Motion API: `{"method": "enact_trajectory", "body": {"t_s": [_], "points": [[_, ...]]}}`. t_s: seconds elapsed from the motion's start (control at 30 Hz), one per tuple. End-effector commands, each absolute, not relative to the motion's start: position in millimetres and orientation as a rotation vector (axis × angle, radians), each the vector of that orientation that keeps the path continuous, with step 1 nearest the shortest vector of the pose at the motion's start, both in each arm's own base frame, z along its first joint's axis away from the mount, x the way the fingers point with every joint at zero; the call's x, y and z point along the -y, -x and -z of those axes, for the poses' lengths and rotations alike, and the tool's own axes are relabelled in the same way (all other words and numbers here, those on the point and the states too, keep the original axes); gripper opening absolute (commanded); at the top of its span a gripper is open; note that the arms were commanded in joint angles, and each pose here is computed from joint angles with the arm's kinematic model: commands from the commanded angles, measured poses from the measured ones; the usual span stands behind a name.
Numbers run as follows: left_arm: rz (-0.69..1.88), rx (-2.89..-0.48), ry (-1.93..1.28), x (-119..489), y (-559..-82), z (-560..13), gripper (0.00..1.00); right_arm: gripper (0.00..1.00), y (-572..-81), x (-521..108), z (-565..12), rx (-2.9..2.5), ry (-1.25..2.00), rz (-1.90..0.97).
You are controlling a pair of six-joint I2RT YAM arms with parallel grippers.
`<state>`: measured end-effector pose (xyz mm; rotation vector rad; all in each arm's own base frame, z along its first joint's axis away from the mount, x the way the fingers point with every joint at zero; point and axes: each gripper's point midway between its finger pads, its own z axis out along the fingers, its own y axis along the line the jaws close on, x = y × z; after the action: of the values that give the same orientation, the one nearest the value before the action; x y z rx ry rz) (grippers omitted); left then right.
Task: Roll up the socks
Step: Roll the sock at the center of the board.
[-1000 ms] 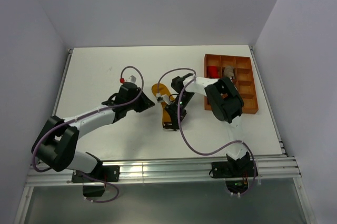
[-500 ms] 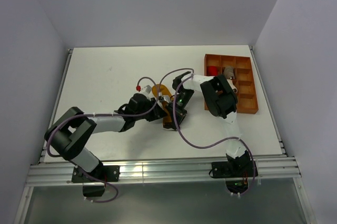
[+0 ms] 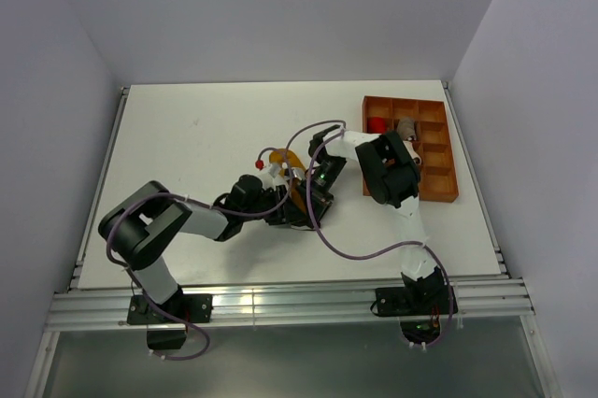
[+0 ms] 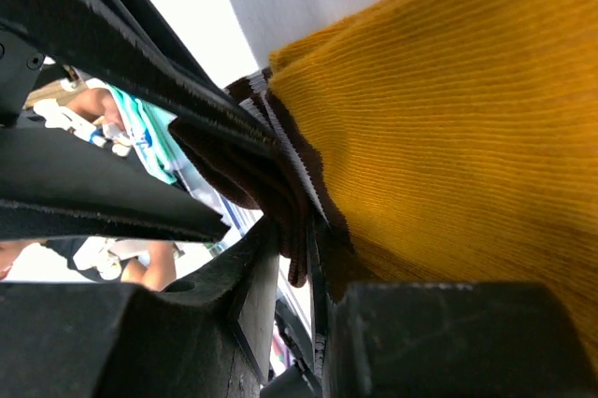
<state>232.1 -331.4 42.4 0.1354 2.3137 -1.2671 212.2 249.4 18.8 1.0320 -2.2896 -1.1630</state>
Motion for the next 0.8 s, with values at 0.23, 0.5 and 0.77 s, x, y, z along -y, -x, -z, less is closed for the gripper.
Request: {"method": "enact_trajectory", "body": {"t_s": [0.23,0.5,0.77], "points": [[1.298,-2.292,-0.222,341.0,-230.8,-42.6,0.33,0.23,-222.7,-247.3,-14.6,2.309,-1.029,1.163],[1.186,-2.47,-0.066,333.8,-233.6,-17.4,0.06,0.25,-230.6,-247.1,-16.9,2.362,-1.075,1.142],[1.02,-2.706,0.162,314.8,-220.3,20.9,0.0,0.46,-249.2,-249.5,-28.6,2.516,-1.168,1.107]]}}
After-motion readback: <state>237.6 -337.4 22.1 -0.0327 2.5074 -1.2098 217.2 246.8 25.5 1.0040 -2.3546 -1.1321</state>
